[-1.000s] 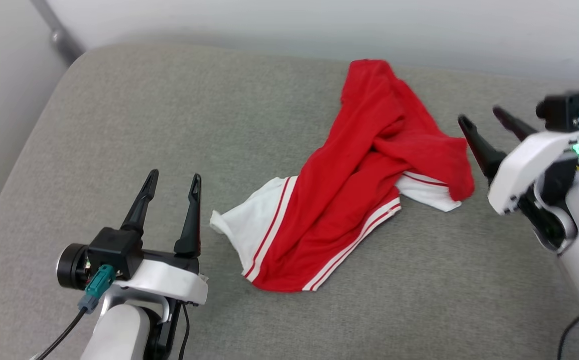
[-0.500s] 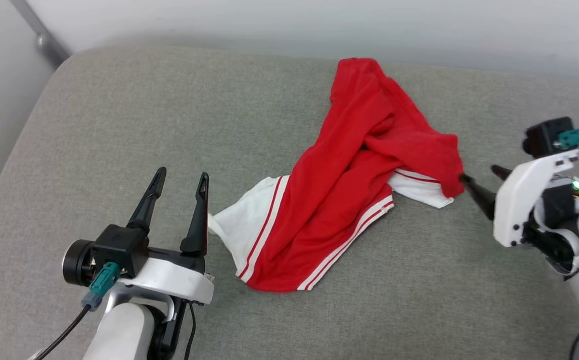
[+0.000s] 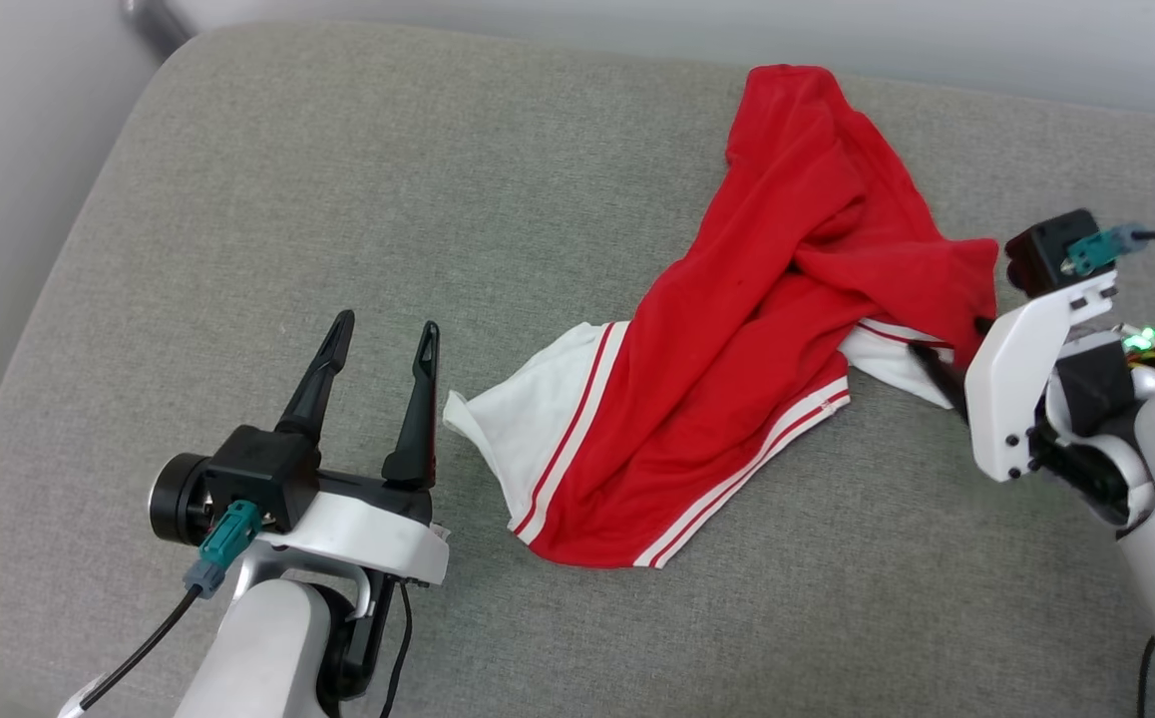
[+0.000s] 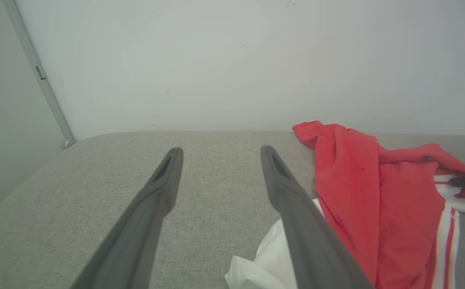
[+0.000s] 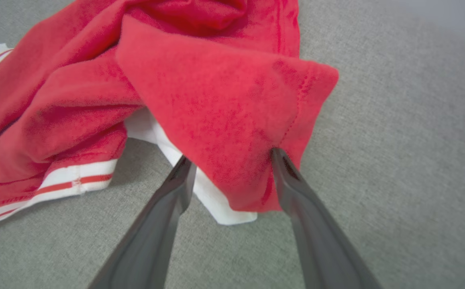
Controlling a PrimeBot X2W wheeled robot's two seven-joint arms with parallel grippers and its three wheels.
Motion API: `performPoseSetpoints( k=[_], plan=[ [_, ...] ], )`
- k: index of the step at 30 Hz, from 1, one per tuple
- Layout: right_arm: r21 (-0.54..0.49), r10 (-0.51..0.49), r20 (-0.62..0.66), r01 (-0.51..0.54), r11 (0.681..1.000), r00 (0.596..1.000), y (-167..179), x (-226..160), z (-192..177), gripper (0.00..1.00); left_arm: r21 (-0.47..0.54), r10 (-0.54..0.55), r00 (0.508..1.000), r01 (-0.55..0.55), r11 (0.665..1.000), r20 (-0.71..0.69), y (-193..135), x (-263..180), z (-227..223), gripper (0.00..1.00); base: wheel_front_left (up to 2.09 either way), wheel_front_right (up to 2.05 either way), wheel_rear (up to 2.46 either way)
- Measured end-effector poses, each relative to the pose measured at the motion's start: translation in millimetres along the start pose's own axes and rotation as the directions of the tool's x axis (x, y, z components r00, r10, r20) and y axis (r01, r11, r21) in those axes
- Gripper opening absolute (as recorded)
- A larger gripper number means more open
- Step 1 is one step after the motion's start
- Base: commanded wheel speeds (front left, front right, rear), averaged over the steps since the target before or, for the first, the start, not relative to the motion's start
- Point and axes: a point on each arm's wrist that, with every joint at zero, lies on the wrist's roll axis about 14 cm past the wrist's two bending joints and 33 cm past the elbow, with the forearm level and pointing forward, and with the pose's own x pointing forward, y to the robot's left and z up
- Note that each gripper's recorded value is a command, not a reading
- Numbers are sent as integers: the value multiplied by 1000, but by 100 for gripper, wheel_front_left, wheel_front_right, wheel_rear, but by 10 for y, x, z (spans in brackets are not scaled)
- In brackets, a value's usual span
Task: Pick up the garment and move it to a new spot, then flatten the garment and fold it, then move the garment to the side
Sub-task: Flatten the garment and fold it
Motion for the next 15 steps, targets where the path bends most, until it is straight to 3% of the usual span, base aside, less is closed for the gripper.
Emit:
performPoseSetpoints(
  k=[1,8,15],
  plan=[
    [-3,-4,1,4,1000,1000,-18,12,25,0,1,3,1000,-3,1000,1,10,5,1,100,0,0,0],
    [-54,-23,64,27,998,998,-75,-1,425,0,-7,21,1000,-21,1000,-5,52,-24,-17,100,0,0,0],
    [-106,-33,215,57,993,976,-101,-10,1142,0,-9,17,1000,-18,1000,-4,50,23,-22,100,0,0,0]
  ],
)
